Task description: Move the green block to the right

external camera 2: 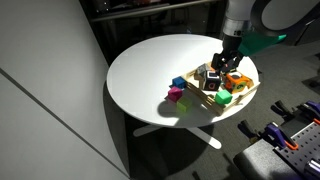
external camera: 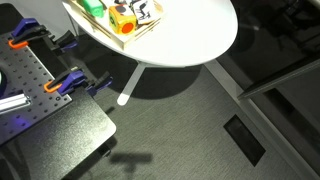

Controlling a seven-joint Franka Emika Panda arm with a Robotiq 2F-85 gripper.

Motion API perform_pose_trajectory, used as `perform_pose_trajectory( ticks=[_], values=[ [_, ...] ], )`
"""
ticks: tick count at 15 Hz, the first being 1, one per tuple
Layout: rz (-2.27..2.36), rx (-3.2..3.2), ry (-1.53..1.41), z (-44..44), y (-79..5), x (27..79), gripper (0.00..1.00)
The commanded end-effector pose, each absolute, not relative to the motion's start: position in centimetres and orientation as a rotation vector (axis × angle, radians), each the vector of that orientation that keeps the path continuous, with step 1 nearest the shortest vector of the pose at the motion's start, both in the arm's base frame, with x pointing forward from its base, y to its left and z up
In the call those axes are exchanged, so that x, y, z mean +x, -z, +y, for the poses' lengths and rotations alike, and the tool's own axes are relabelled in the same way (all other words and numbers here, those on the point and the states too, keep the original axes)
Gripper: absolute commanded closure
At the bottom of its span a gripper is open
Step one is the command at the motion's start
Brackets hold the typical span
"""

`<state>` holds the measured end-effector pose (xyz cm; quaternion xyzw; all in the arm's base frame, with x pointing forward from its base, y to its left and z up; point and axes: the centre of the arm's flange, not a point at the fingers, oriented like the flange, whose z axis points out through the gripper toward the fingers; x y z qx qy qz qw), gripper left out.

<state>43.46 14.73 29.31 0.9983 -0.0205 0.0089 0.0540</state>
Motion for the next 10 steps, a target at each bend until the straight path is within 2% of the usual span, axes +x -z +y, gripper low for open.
perform_pose_trajectory(
  ticks=[1, 10],
  values=[
    [-0.025, 3.087, 0.009, 15.3, -31.9, 42.0, 0.0],
    [0.047, 3.144, 0.255, 16.0, -36.5, 40.1, 0.0]
  ],
)
